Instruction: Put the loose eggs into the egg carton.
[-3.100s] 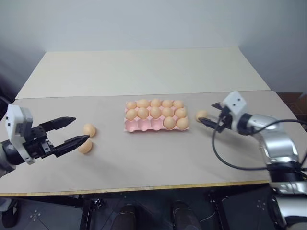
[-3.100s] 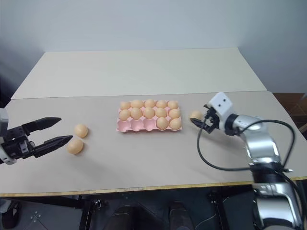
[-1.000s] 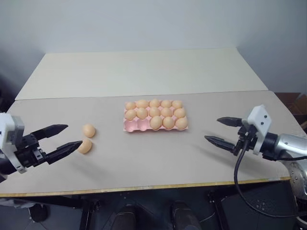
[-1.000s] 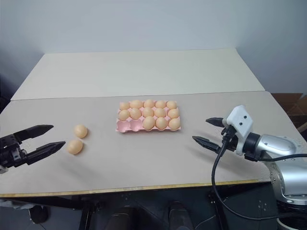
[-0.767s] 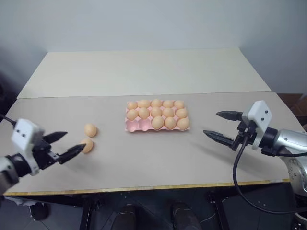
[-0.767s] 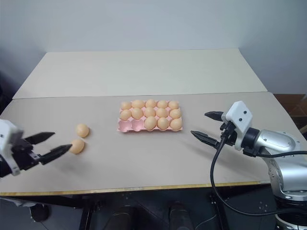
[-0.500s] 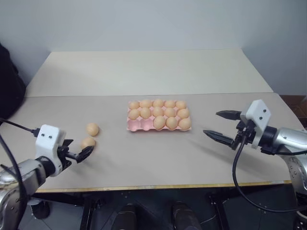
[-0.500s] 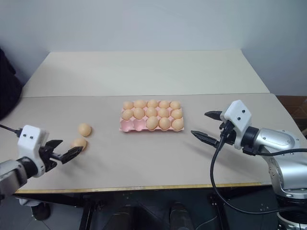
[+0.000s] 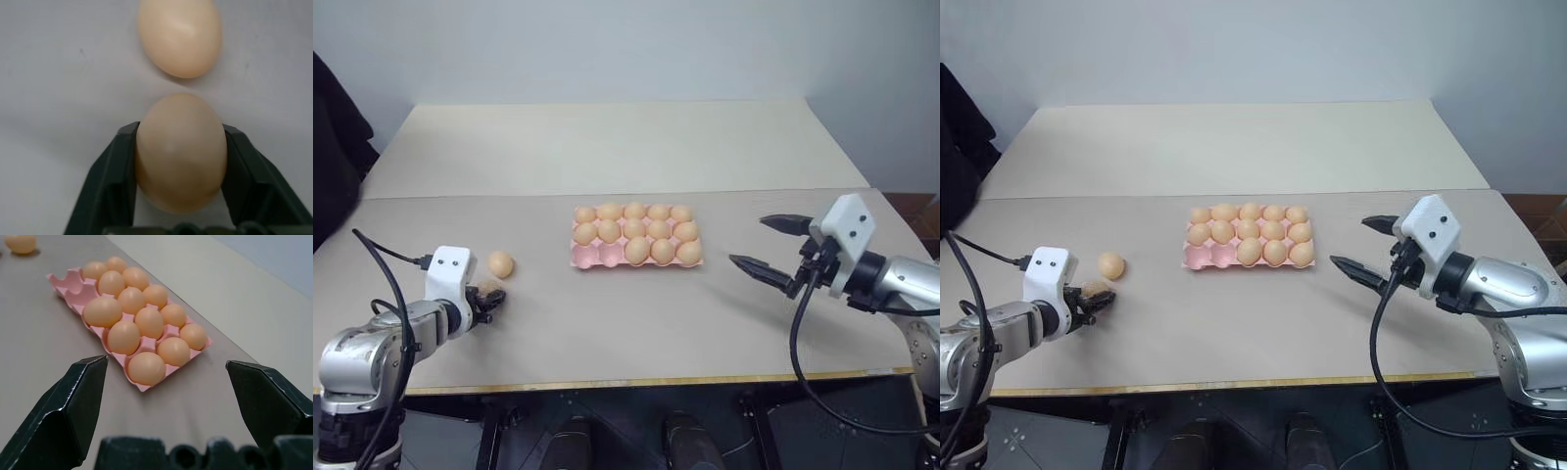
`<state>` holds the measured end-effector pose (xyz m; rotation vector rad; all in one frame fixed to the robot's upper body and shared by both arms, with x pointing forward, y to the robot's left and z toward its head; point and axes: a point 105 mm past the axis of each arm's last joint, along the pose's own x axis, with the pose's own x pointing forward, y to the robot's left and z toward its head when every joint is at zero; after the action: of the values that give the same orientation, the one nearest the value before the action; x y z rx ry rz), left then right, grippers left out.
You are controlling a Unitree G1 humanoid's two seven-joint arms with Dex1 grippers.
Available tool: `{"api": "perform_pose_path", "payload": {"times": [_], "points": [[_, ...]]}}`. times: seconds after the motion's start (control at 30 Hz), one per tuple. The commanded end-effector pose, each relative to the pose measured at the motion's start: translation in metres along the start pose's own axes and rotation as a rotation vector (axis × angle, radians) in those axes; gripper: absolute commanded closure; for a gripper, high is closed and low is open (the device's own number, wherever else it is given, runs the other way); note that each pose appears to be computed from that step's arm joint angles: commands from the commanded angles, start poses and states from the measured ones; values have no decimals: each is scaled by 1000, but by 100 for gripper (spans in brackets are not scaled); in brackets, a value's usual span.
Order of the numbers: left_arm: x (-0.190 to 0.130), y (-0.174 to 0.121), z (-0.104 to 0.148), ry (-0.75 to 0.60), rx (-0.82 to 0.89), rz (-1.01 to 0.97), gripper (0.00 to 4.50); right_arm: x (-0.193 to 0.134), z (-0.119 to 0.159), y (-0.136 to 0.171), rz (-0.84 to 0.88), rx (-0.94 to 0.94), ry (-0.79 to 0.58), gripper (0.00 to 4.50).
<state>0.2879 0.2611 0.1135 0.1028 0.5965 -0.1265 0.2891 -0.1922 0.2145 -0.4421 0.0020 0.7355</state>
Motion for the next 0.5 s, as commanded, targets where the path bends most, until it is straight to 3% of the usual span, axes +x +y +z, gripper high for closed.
{"api": "perform_pose_path", "payload": {"times": [0.03, 0.17, 0.27, 0.5], "points": [[-26, -15, 29, -126, 209, -113, 275, -7, 13, -4, -35, -21, -39, 0], [-40, -50, 64, -278, 291, -305, 275, -5, 10, -2, -35, -13, -37, 0], [-30, -82, 85, -347, 312, -415, 275, -1, 11, -1, -38, -7, -50, 0], [13, -138, 105, -343, 397, -571, 275, 2, 13, 0, -55, -12, -66, 0]]}}
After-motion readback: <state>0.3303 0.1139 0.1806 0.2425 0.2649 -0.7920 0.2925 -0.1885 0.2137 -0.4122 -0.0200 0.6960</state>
